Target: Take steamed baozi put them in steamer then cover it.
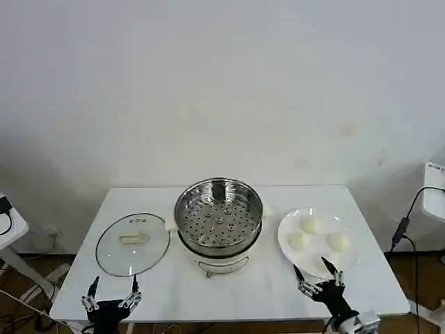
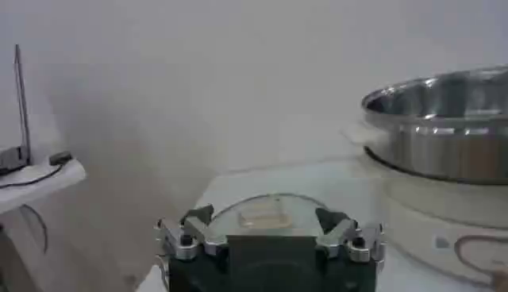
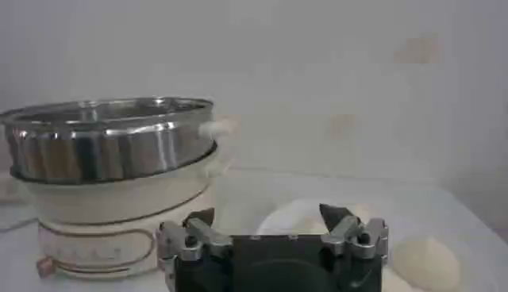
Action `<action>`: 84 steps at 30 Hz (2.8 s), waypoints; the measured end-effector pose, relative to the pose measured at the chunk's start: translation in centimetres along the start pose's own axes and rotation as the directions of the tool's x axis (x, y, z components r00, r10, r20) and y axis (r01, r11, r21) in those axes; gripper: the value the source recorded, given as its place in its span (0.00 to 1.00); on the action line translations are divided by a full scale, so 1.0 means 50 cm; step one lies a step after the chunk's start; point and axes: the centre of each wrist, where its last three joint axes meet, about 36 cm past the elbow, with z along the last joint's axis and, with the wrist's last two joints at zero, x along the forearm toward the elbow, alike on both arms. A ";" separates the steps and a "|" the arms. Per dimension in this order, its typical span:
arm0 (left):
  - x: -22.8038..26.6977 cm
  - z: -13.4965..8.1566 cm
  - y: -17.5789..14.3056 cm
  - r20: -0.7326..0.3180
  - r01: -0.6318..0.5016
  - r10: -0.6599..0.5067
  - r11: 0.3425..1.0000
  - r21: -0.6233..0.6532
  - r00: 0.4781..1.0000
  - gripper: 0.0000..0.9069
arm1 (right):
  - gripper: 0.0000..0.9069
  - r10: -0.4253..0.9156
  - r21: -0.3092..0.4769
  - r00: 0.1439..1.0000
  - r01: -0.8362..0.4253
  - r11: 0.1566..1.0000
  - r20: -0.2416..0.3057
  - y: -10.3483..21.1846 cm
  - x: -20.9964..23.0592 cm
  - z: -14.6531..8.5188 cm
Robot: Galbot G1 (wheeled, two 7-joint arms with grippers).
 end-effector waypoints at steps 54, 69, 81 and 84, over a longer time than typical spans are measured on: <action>-0.028 -0.019 0.058 0.009 0.018 -0.016 0.977 -0.211 1.000 1.00 | 1.00 -0.093 0.545 0.556 0.829 0.120 -0.826 -0.376 -0.617 -0.342; -0.030 -0.015 0.058 0.011 0.018 -0.016 0.975 -0.222 1.000 1.00 | 1.00 -0.103 0.488 0.506 0.858 0.162 -0.856 -0.351 -0.674 -0.313; -0.030 -0.013 0.056 0.012 0.017 -0.015 0.975 -0.223 1.000 1.00 | 0.84 -0.091 0.479 0.500 0.858 0.184 -0.861 -0.339 -0.702 -0.297; -0.030 -0.013 0.055 0.012 0.016 -0.014 0.975 -0.224 1.000 1.00 | 0.80 -0.090 0.473 0.495 0.861 0.188 -0.864 -0.336 -0.706 -0.293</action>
